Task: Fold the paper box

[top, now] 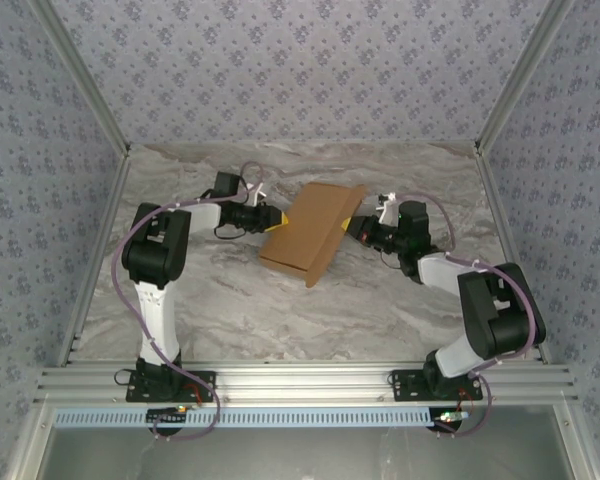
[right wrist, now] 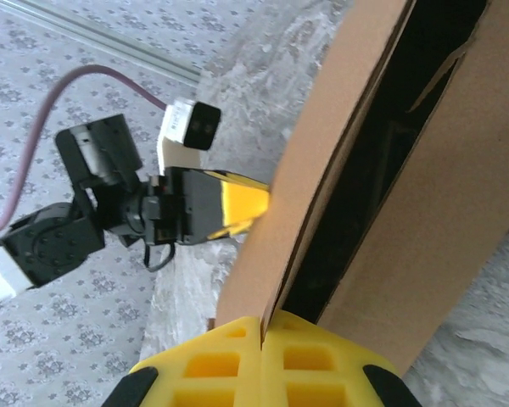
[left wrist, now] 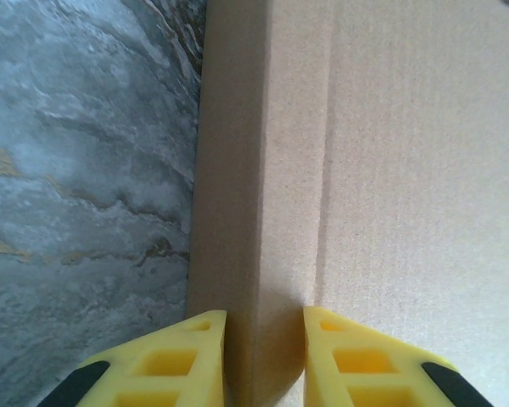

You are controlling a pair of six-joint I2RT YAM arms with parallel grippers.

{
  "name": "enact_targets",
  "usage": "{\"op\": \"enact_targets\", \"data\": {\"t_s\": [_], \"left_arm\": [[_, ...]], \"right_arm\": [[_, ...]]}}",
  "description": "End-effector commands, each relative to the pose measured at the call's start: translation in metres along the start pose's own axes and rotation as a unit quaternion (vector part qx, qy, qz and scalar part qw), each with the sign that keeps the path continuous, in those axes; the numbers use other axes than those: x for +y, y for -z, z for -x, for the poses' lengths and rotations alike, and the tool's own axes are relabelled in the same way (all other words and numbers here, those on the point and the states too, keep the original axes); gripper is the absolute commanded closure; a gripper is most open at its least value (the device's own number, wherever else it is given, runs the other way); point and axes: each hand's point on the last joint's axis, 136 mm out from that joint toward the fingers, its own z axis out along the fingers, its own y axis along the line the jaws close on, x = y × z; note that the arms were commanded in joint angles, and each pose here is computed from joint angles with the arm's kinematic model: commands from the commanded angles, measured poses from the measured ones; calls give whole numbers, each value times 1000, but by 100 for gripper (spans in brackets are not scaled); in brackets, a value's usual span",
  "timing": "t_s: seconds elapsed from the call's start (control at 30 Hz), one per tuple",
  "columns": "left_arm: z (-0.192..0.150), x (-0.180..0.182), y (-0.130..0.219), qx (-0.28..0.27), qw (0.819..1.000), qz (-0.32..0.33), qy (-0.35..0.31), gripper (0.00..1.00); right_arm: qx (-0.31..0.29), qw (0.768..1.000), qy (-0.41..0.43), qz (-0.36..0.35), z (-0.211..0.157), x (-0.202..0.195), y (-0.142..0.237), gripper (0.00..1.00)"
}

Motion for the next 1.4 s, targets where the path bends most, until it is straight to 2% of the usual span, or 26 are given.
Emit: {"op": "enact_targets", "data": {"t_s": [0.0, 0.57, 0.77, 0.97, 1.13, 1.37], "left_arm": [[-31, 6, -12, 35, 999, 13, 31, 77], [-44, -15, -31, 55, 998, -5, 16, 80], [-44, -15, -33, 55, 998, -7, 17, 80], [-37, -15, -32, 49, 999, 0, 15, 80], [-16, -11, -17, 18, 999, 40, 7, 77], [26, -16, 41, -79, 986, 141, -34, 59]], "right_arm": [[-34, 997, 53, 37, 26, 40, 3, 97], [-37, 996, 79, 32, 31, 70, -5, 97], [-35, 996, 78, 12, 28, 64, -10, 97], [-20, 996, 69, -49, 18, 33, -17, 97], [-14, 992, 70, -101, 10, 6, -19, 97], [-10, 990, 81, -115, 12, 5, -30, 97]]}}
